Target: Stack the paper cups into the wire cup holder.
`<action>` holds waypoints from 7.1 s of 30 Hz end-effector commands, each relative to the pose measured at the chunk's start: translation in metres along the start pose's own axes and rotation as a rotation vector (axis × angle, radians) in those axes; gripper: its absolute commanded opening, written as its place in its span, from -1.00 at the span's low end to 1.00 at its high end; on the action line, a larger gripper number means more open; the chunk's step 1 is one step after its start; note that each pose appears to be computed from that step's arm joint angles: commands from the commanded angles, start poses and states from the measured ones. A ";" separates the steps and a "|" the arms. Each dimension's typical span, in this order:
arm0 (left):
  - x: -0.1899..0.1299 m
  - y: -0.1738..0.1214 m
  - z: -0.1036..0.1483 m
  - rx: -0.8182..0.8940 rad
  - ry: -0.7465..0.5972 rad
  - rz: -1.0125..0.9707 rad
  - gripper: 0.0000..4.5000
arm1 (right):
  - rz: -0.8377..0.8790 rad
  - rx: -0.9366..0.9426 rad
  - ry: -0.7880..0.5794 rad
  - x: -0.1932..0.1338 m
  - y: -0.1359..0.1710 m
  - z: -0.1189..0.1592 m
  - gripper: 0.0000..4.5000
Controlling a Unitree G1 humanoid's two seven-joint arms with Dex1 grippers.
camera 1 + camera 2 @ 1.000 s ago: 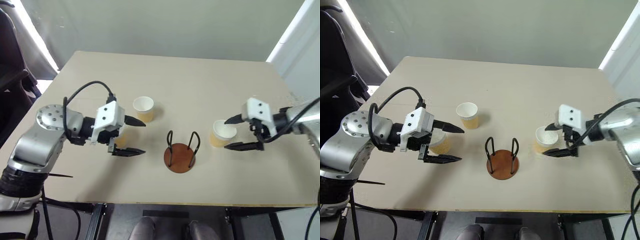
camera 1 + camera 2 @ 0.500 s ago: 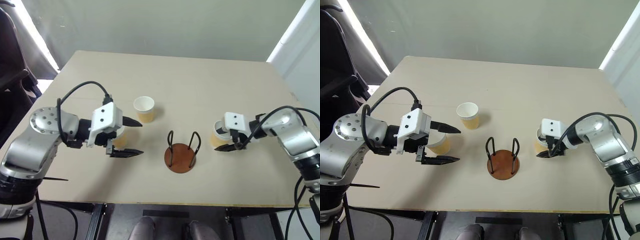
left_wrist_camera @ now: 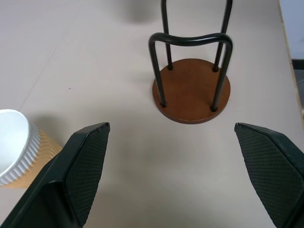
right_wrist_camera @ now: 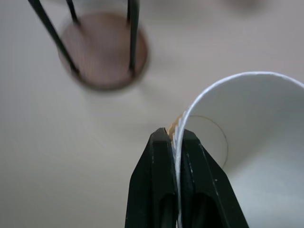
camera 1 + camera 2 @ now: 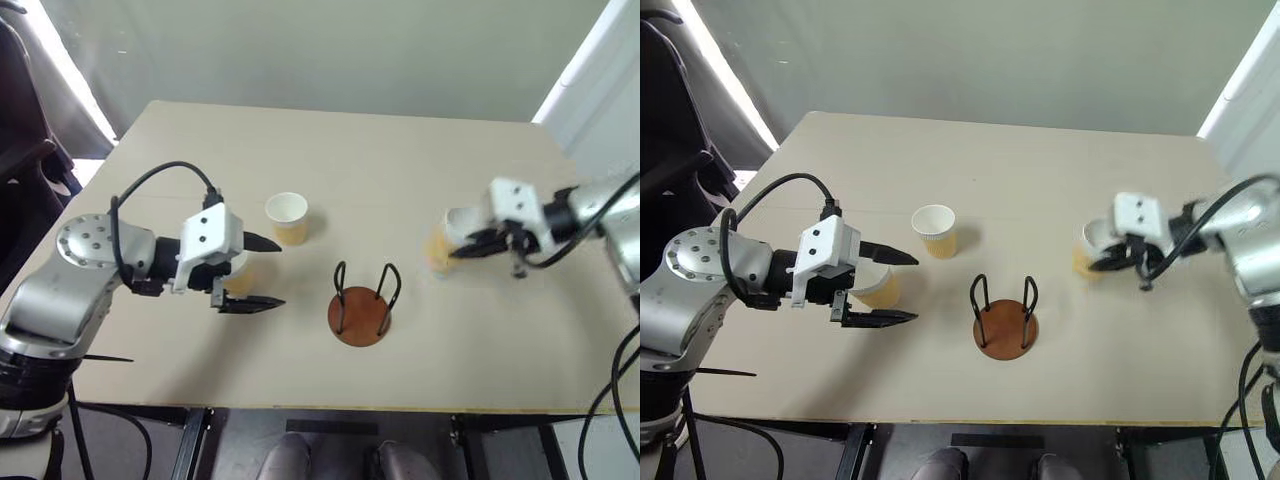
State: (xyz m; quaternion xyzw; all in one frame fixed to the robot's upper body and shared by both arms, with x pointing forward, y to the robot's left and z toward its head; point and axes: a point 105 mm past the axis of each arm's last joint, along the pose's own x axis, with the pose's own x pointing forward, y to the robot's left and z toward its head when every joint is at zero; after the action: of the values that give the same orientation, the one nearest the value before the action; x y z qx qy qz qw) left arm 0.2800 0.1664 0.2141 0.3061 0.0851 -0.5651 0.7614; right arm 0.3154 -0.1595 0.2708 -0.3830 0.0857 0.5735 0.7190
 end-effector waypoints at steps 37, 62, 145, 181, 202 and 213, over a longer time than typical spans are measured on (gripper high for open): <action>-0.087 -0.010 0.023 -0.013 -0.153 0.153 1.00 | 0.333 -0.234 -0.091 0.067 0.064 0.043 -0.98; -0.072 0.015 -0.046 -0.035 0.195 0.164 1.00 | -0.037 0.137 -0.353 -0.026 0.017 0.030 0.98; 0.085 -0.003 0.105 0.765 -0.140 -0.727 -0.98 | -0.205 0.231 -0.299 -0.054 0.100 0.047 1.00; 0.044 0.093 0.062 0.471 -0.023 -0.220 0.55 | -0.198 0.209 -0.295 -0.048 0.093 0.041 1.00; 0.070 0.116 -0.027 0.175 0.211 -0.016 0.55 | -0.170 0.171 -0.262 -0.051 0.083 0.046 1.00; 0.068 0.116 -0.034 0.183 0.272 -0.026 -0.90 | -0.196 0.194 -0.232 -0.053 0.088 0.045 1.00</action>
State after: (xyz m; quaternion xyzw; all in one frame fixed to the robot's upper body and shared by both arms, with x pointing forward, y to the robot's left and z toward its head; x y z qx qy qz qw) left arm 0.4147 0.1540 0.1803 0.4379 0.1638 -0.5378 0.7016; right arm 0.2077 -0.1647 0.2839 -0.2342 0.0334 0.5412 0.8069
